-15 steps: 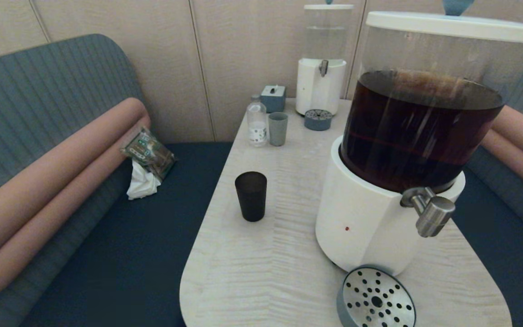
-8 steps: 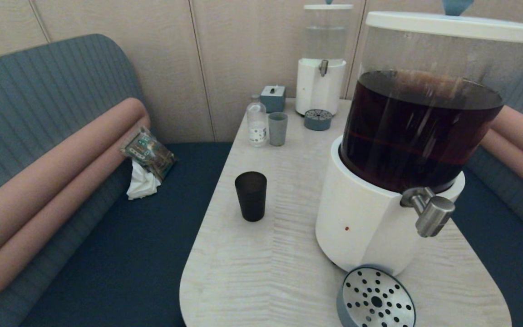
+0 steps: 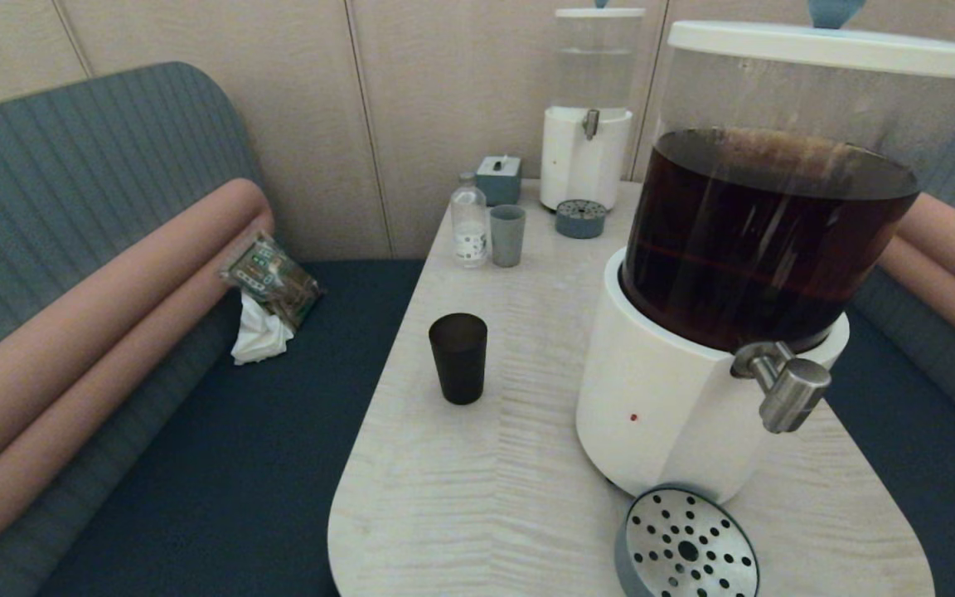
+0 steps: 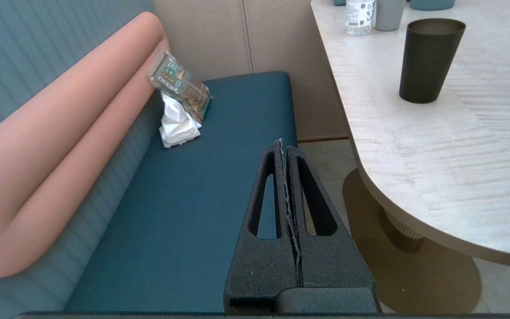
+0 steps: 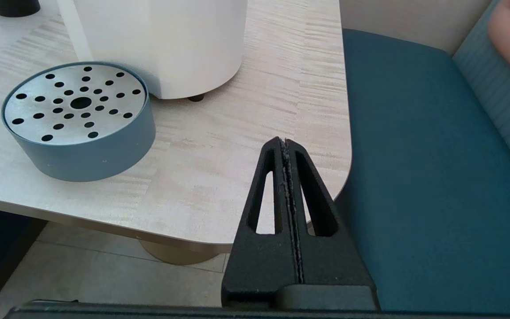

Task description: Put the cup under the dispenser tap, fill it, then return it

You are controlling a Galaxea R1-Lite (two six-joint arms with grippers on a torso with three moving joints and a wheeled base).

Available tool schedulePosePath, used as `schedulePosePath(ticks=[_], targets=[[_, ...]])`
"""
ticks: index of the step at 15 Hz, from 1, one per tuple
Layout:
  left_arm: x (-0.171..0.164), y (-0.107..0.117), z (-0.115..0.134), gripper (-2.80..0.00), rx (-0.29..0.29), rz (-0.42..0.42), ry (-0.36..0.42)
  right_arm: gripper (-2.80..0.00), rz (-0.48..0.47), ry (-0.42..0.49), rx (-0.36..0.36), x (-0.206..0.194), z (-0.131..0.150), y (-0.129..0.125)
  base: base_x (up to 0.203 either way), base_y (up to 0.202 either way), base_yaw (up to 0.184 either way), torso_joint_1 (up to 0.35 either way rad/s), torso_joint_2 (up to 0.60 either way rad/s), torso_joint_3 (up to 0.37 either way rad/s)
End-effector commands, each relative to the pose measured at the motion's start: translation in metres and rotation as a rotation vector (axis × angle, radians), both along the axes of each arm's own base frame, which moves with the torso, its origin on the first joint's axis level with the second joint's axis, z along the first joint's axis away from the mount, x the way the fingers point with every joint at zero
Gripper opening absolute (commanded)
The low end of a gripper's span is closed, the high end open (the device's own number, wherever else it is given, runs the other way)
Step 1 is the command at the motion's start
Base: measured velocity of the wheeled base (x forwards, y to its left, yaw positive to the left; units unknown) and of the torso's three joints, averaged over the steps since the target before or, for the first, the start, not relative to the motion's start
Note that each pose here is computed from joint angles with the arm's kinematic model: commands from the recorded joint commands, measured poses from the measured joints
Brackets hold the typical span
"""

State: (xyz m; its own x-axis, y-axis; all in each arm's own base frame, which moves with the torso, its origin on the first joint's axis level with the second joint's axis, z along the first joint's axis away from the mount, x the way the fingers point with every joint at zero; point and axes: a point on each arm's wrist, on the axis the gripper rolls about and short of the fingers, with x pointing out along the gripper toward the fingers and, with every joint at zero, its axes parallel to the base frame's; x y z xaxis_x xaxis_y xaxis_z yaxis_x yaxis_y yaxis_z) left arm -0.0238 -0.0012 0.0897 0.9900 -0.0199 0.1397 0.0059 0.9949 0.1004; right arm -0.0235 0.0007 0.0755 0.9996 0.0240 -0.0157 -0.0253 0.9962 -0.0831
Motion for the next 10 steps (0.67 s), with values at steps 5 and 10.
schedulePosePath(ticks=[5, 10], targets=[[0.0035, 0.0001, -0.0109, -2.8, -0.002, 0.0, 0.041, -2.8, -0.001, -0.002, -0.004, 0.0, 0.0002, 0.0, 0.0, 0.0, 0.0, 0.0, 0.0, 0.0], [0.0035, 0.0, -0.0109, -2.8, -0.001, 0.0, 0.041, -2.8, -0.024, -0.003, 0.011, 0.0001, -0.0005, -0.0005, 0.0, 0.0, 0.0, 0.0, 0.0, 0.0]])
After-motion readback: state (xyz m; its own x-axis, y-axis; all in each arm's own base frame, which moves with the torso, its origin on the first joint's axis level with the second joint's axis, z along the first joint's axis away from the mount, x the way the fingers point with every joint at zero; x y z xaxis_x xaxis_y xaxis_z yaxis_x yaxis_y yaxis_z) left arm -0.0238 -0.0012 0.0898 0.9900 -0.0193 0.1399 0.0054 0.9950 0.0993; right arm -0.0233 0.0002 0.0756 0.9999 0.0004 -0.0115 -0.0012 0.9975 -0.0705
